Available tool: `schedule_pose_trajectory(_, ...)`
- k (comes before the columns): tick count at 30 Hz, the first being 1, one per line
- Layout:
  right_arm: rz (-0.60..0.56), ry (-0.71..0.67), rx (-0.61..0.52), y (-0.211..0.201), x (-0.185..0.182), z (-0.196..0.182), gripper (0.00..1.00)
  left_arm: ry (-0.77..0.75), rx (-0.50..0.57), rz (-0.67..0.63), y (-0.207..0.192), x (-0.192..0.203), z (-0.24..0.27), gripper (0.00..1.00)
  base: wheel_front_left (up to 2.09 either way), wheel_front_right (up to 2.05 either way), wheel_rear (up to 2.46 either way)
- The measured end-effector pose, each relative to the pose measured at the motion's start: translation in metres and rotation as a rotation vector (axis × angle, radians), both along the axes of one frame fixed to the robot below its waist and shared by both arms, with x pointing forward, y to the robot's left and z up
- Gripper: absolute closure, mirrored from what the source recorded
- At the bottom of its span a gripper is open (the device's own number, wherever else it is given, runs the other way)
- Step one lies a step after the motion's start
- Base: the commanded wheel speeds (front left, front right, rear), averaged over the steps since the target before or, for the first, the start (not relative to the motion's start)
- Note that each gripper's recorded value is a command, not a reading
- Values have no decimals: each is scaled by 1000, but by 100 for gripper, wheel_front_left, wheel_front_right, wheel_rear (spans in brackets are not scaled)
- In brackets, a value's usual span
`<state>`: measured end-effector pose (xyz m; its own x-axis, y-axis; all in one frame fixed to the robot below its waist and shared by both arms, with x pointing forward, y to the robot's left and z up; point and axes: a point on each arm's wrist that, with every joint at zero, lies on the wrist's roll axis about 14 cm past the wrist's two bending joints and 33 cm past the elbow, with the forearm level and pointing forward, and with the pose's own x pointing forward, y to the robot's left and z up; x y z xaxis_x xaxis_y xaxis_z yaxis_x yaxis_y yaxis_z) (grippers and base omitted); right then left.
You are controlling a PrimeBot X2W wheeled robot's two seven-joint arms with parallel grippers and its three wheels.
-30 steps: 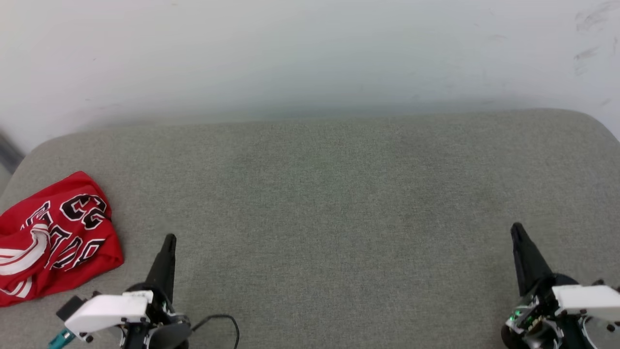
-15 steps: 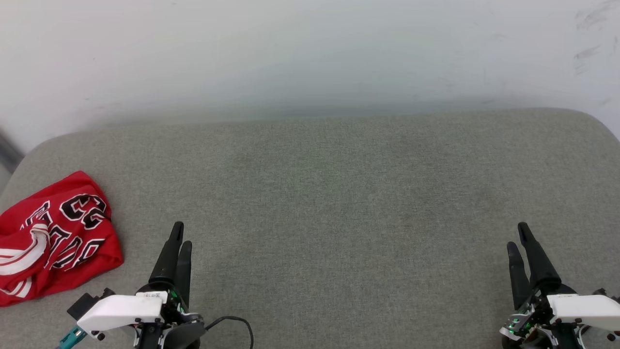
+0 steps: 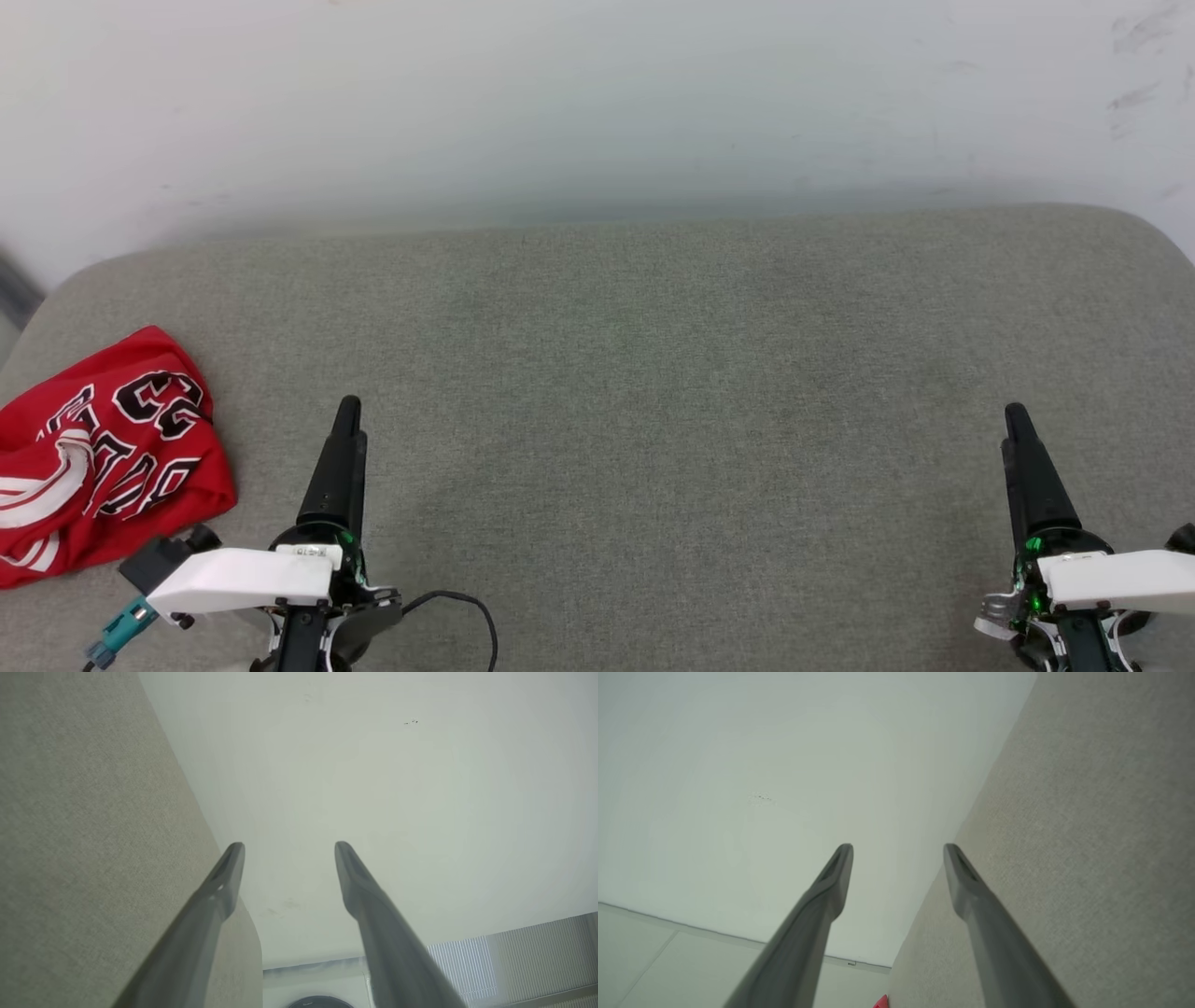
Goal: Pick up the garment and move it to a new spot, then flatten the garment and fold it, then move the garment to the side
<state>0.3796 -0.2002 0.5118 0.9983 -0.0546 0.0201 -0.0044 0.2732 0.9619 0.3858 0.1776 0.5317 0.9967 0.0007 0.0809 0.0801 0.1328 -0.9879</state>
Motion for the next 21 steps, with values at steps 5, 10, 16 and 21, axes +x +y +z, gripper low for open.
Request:
schedule_pose_trajectory(5, 5, -25, -141, 3, 2, 10, 0, -34, 69, 17, 2, 1, 11, 0, 0, 0, 0)
schedule_pose_trajectory(10, 7, -42, -270, 6, 3, 16, 0, -58, 180, 17, -3, 3, 17, 0, 0, 0, 0)
schedule_pose_trajectory(16, 10, -62, -424, 10, 4, 22, 0, -80, 341, 3, -14, 4, 21, 0, 0, 0, 0)
schedule_pose_trajectory(21, 12, -73, -539, 14, 3, 25, 0, -95, 464, -4, -21, 5, 23, 0, 0, 0, 0)
